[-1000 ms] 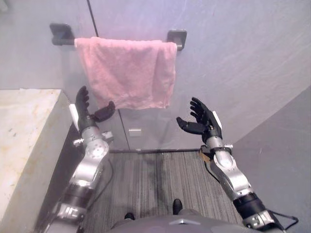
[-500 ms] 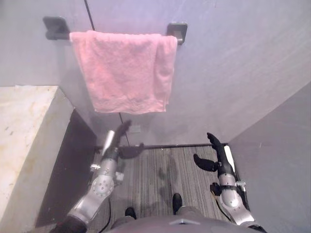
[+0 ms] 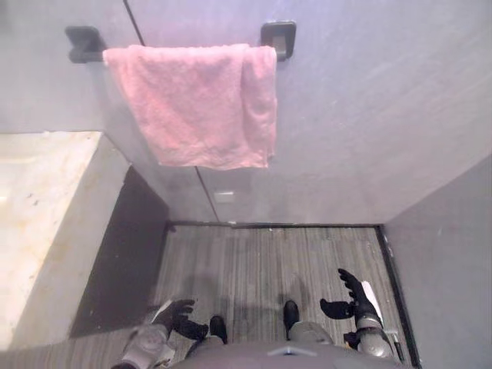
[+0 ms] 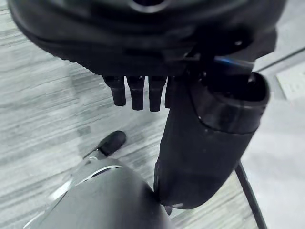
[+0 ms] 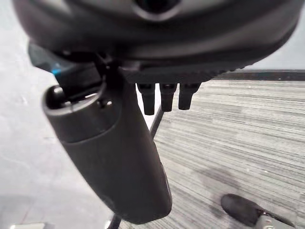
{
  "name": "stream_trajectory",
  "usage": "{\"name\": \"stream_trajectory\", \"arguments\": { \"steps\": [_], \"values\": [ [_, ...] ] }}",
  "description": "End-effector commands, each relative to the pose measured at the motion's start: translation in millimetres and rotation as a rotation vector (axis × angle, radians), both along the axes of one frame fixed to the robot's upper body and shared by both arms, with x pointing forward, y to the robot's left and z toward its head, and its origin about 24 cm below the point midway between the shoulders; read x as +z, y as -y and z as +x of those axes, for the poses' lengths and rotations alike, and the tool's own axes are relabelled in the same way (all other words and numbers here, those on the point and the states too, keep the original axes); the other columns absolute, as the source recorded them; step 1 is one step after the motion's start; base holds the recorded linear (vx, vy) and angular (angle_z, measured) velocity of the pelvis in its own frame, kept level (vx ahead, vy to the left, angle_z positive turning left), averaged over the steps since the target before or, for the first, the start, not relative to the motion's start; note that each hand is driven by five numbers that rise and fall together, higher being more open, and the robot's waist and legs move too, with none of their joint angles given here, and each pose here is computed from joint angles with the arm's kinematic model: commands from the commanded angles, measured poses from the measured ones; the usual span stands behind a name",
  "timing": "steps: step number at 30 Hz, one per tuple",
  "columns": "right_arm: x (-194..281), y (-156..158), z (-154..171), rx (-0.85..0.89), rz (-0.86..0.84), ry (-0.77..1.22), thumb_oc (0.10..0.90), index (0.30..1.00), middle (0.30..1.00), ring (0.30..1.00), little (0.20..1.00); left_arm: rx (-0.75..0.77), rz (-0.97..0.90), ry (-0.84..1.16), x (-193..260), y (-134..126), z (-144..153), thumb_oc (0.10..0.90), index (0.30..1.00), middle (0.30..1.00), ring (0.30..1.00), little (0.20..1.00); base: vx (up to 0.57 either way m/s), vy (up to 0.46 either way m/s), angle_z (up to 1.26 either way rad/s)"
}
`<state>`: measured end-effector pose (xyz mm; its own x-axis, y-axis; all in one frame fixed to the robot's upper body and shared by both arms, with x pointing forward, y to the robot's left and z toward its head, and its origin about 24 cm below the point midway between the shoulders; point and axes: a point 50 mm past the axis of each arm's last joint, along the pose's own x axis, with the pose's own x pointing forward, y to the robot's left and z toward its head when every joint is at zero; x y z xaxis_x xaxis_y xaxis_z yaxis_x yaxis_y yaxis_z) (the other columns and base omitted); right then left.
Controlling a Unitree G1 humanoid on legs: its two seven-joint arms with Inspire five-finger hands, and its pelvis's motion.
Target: Organize the bathroom.
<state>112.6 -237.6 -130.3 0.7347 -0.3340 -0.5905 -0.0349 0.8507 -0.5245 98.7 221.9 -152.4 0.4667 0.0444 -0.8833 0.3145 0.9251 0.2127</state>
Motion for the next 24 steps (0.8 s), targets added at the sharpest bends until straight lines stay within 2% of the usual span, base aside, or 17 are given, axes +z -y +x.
{"name": "stream_trajectory", "arguments": {
  "steps": [1, 3, 4, 6, 10, 12, 16, 21, 24],
  "values": [
    [11, 10, 24, -0.046, 0.036, 0.064, 0.8, 0.9, 0.9, 0.9, 0.9, 0.009, 0.007, -0.073, 0, -15, 3, 0.8, 0.9, 0.9, 0.9, 0.9, -0.12, -0.043, 0.23],
    [10, 11, 24, -0.047, 0.041, 0.057, 0.8, 0.9, 0.9, 0.9, 0.9, 0.027, 0.007, -0.079, -1, -16, 2, 0.8, 0.9, 0.9, 0.9, 0.9, -0.15, -0.027, 0.38],
    [2, 14, 11, -0.099, 0.073, -0.014, 0.8, 0.9, 0.9, 0.9, 0.9, 0.094, 0.019, -0.164, -4, -24, -8, 0.8, 0.9, 0.9, 0.9, 0.9, -0.22, -0.002, 0.64],
    [-3, 15, 5, -0.183, 0.125, -0.041, 0.8, 0.9, 0.9, 0.9, 0.9, 0.126, 0.035, -0.23, -6, -30, -19, 0.8, 0.9, 0.9, 0.9, 0.9, -0.18, 0.038, 0.98],
    [-13, 19, -9, -0.249, 0.183, -0.161, 0.8, 0.9, 0.9, 0.9, 0.9, 0.183, 0.072, -0.264, -9, -34, -38, 0.8, 0.9, 0.9, 0.9, 0.9, -0.08, 0.086, 0.64],
    [-17, 20, -14, -0.247, 0.216, -0.222, 0.8, 0.9, 0.9, 0.9, 0.9, 0.188, 0.136, -0.189, -6, -38, -31, 0.8, 0.9, 0.9, 0.9, 0.9, -0.07, 0.155, 0.18],
    [-21, 18, -19, -0.279, 0.271, -0.299, 0.8, 0.9, 0.9, 0.9, 0.9, 0.215, 0.183, -0.18, -6, -40, -29, 0.8, 0.9, 0.9, 0.9, 0.9, -0.04, 0.158, 0.31],
    [-21, 22, -20, -0.348, 0.29, -0.294, 0.8, 0.9, 0.9, 0.9, 0.9, 0.328, 0.135, -0.164, -7, -35, -27, 0.8, 0.9, 0.9, 0.9, 0.9, -0.01, 0.282, 0.48],
    [-20, 28, -23, -0.441, 0.299, -0.255, 0.8, 0.9, 0.9, 0.9, 0.9, 0.263, 0.124, -0.094, -6, -28, -13, 0.8, 0.9, 0.9, 0.9, 0.9, 0.03, 0.499, 0.61]
  ]
}}
